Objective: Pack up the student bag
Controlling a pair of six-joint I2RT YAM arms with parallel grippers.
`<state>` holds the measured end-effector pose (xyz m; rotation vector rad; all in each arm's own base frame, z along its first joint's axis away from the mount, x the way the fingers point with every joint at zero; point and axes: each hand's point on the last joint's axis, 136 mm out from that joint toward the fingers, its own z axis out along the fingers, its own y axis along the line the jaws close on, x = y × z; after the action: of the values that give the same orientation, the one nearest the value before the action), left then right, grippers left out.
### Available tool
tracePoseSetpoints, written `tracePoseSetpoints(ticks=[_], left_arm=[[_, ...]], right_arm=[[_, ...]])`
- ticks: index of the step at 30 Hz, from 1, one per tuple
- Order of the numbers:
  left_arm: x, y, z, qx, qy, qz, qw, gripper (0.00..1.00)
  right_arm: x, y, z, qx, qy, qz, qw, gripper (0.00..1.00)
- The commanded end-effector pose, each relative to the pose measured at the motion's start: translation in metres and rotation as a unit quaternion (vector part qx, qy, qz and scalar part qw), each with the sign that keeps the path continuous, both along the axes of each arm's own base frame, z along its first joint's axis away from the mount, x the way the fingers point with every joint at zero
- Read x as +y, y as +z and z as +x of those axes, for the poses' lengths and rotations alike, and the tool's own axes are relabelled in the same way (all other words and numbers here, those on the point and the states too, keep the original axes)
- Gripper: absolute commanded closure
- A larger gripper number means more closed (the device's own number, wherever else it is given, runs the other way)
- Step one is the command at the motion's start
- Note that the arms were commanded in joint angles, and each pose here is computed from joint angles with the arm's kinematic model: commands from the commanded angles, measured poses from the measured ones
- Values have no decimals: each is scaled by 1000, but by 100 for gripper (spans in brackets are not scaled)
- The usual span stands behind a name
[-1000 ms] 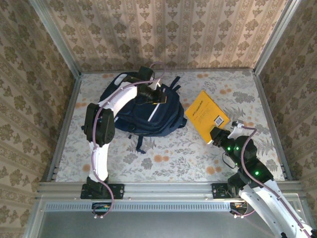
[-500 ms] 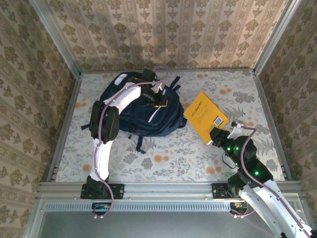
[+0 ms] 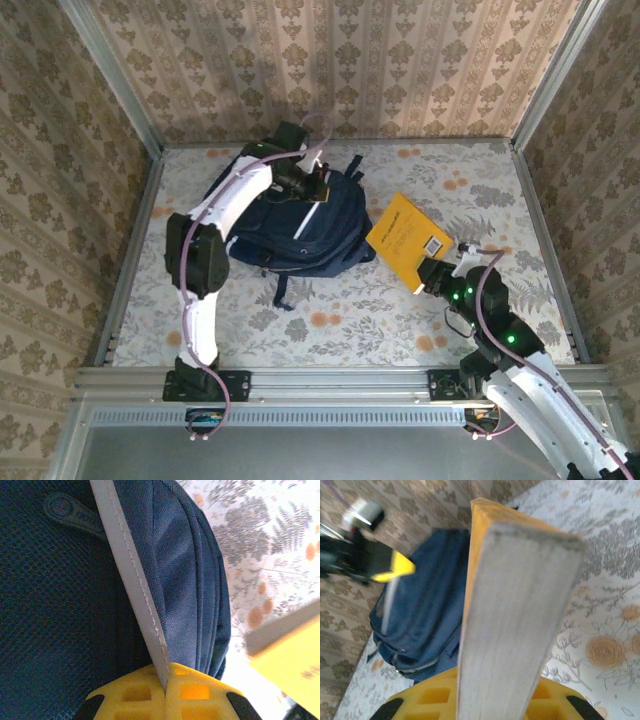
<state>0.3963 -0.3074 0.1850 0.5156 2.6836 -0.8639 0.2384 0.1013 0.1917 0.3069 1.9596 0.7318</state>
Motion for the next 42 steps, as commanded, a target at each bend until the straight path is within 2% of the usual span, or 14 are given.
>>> tracePoseSetpoints(ticks=[1, 6, 12, 14, 18, 20, 26, 30, 33, 40, 42], left_arm=[[-3, 79, -33, -53, -34, -60, 996, 100], [-9, 105, -55, -46, -47, -109, 992, 100], [-30, 97, -75, -23, -78, -122, 989, 100], [-33, 89, -80, -18, -83, -105, 991, 87], [-30, 78, -89, -48, -93, -22, 994, 55], [-27, 79, -93, -67, -99, 15, 993, 48], [-36, 74, -112, -103, -133, 96, 981, 36], [-42, 61, -113, -124, -146, 154, 969, 32], [-46, 49, -106, -126, -142, 172, 967, 31], [-65, 28, -92, -114, -134, 171, 969, 31], [-68, 23, -88, -112, -134, 175, 969, 34]], right_arm=[[13, 48, 8, -53, 24, 51, 997, 100], [29, 57, 17, -50, 56, 107, 991, 100], [60, 76, 29, -34, 114, 227, 967, 100], [66, 78, 34, -16, 121, 276, 953, 100], [69, 86, 39, -6, 122, 346, 930, 100], [67, 88, 40, -10, 117, 357, 927, 100], [65, 82, 43, -4, 109, 377, 920, 100], [66, 81, 43, -3, 109, 385, 917, 100], [65, 84, 43, -7, 108, 386, 916, 100], [64, 87, 40, -10, 110, 388, 915, 100], [63, 89, 39, -12, 110, 388, 915, 100]])
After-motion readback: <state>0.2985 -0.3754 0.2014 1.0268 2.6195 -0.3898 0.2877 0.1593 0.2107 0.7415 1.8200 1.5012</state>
